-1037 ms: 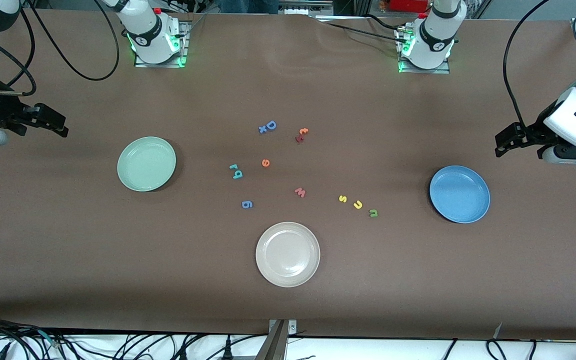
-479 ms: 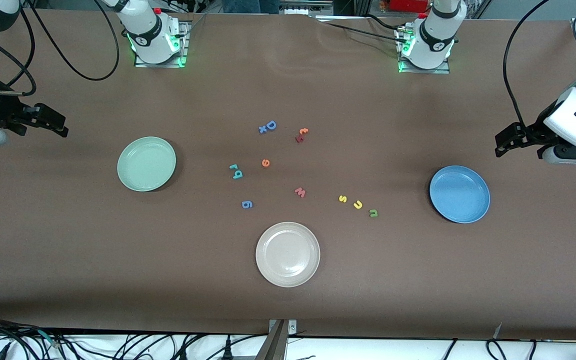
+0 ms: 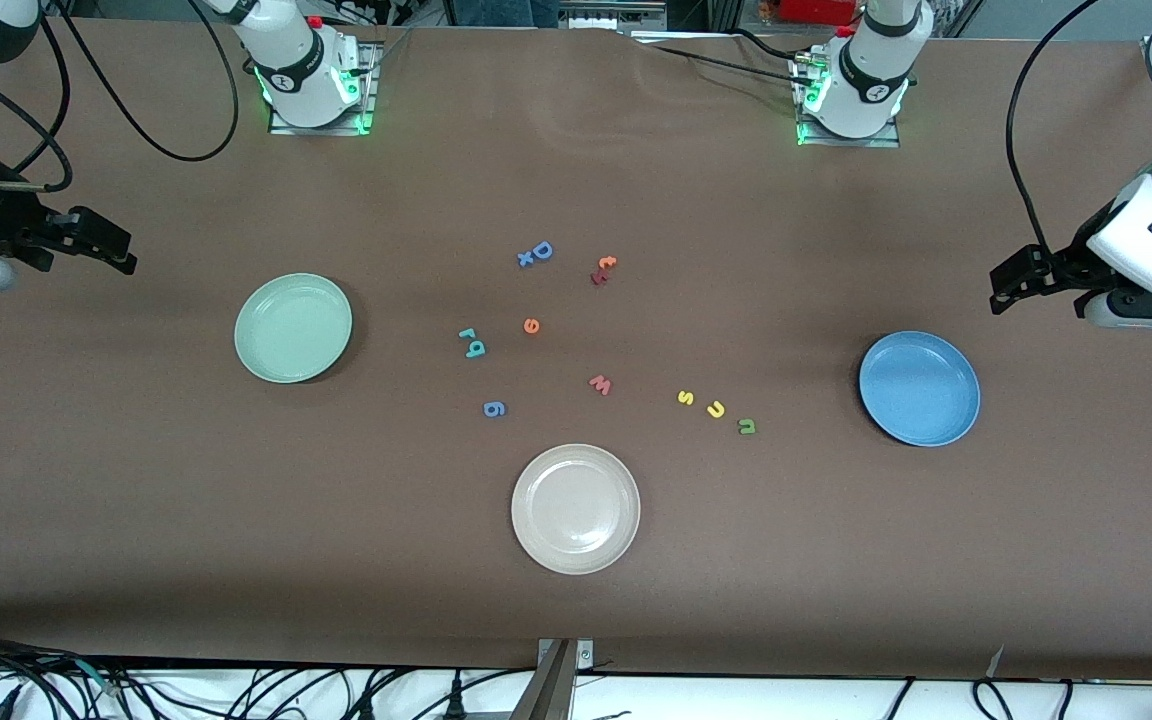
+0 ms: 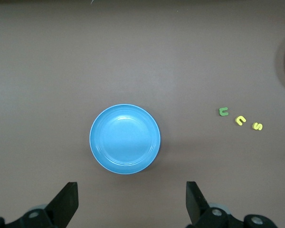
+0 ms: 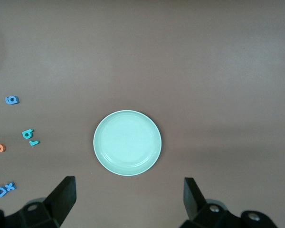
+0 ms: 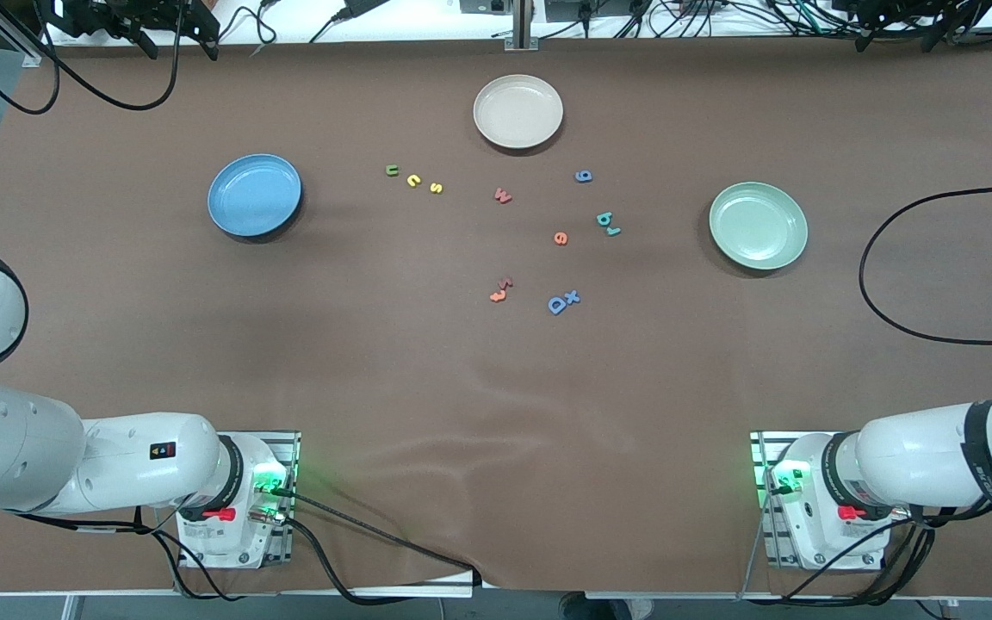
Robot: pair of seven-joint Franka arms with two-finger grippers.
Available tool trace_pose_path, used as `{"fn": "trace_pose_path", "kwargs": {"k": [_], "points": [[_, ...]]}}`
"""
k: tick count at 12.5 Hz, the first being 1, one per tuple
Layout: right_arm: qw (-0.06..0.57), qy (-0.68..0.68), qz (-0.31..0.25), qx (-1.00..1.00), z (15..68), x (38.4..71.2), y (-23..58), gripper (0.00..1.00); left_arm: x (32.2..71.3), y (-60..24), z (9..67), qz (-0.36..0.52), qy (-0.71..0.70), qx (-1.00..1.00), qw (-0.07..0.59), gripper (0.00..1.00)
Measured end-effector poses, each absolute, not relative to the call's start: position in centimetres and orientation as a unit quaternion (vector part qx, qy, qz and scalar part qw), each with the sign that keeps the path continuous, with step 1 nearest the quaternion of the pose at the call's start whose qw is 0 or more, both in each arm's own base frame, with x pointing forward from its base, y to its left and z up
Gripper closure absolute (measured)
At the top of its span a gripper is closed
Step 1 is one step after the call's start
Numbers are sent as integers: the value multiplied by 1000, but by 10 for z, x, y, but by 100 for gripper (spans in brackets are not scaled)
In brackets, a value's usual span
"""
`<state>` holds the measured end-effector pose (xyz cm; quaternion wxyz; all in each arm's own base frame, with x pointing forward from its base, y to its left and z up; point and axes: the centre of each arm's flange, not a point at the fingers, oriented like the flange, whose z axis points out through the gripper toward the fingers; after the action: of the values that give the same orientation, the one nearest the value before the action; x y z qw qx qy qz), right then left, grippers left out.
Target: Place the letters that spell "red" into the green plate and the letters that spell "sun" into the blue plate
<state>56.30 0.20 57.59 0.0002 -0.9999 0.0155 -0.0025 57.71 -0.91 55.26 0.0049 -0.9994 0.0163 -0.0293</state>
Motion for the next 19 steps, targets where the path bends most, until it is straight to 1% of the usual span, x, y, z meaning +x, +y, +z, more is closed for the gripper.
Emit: {"fn": "trace_pose_path", "kwargs": {"k": [9, 19], "points": [[0, 16, -2, -1000, 576, 563, 2, 0, 577, -23, 553, -29, 29, -999, 4, 0], [0, 16, 1, -1000, 575, 562, 1, 0, 579, -20, 548, -26, 26, -999, 4, 0]]}}
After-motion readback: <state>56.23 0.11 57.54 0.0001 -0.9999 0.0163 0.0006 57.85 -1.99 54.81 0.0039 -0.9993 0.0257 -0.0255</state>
